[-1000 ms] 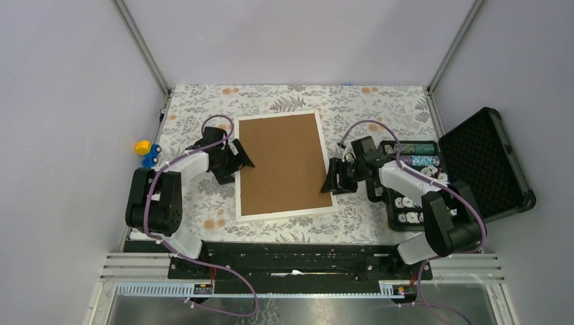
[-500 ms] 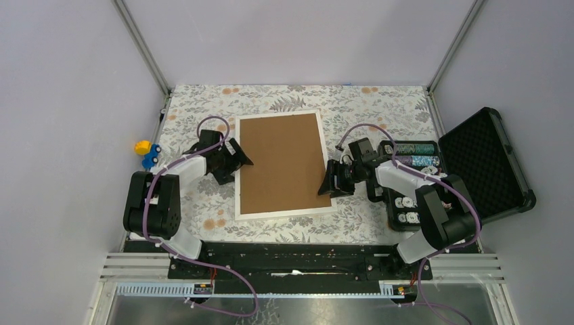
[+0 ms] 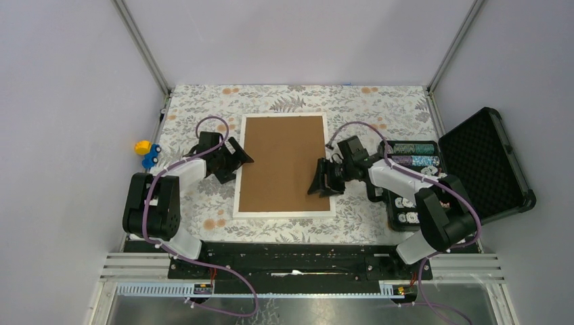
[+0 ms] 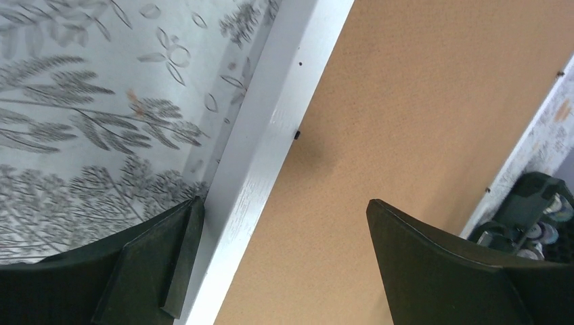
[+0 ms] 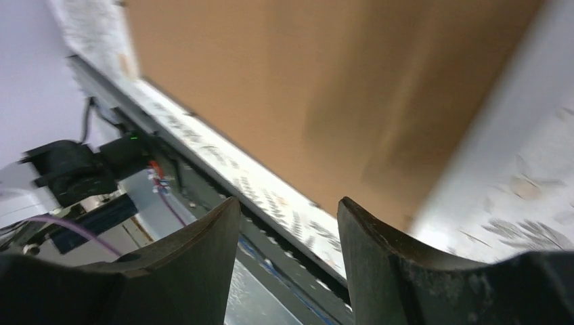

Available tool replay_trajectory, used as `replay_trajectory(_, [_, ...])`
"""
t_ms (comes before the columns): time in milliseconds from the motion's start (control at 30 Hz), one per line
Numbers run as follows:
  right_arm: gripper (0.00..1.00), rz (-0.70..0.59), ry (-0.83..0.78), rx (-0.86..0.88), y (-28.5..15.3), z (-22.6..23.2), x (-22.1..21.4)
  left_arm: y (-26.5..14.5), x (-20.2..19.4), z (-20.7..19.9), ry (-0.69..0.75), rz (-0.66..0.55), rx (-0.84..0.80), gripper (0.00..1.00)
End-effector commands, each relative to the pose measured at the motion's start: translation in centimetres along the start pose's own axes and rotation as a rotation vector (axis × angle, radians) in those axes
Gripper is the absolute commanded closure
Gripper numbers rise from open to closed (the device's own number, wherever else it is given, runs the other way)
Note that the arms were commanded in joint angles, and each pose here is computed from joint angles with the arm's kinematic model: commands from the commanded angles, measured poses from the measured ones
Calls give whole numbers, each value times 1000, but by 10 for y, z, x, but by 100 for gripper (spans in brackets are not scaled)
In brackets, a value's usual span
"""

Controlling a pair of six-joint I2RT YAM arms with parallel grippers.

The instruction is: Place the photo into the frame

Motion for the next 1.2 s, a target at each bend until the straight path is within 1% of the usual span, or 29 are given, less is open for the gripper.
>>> replay_trajectory(0, [38, -178, -140, 194, -22, 54, 42, 1, -32, 14, -50, 163, 33, 1])
replay_trajectory(133, [38, -192, -148, 192, -25, 57, 44, 1, -32, 15, -51, 166, 36, 1])
replay_trajectory(233, [38, -211, -150, 136, -27, 55, 46, 0, -30, 15, -39, 153, 48, 1])
replay_trajectory(267, [37, -211, -154, 90, -27, 51, 47, 0, -29, 15, -33, 145, 57, 1])
replay_trajectory(333, [35, -223, -156, -112, -29, 32, 49, -1, -28, 14, -27, 143, 60, 1])
replay_trajectory(400, [34, -213, -164, -262, -29, 15, 46, -2, -26, 12, -25, 136, 57, 1])
replay_trajectory(500, [34, -165, -181, -346, -24, 0, 39, -3, -25, 10, -19, 136, 54, 1])
replay_trajectory(567, [35, -134, -178, -342, -19, -5, 36, -3, -24, 10, -15, 140, 54, 1])
replay_trajectory(667, [36, -98, -151, -264, -6, -5, 26, -3, -25, 11, -16, 140, 57, 1])
replay_trajectory(867, [38, -26, -113, -282, 24, -20, 9, -2, -26, 13, -21, 148, 52, 1])
replay_trajectory(1033, [38, -40, -127, -292, 27, -16, 19, -2, -27, 12, -20, 152, 49, 1])
replay_trajectory(1100, [38, -72, -150, -272, 15, -4, 28, -2, -26, 12, -17, 150, 48, 1])
replay_trajectory(1167, [37, -131, -177, -257, -3, 11, 38, -3, -26, 12, -13, 150, 48, 1])
Point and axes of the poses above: each gripper's point midway between its finger pads, its own y axis out along the fingers, its own z axis along the line the jaws close on, x = y × z, the point moved 8 cm from there along -y, back along the fingers, and after that the axes turned 12 degrees about -y, right-handed, at the moved point
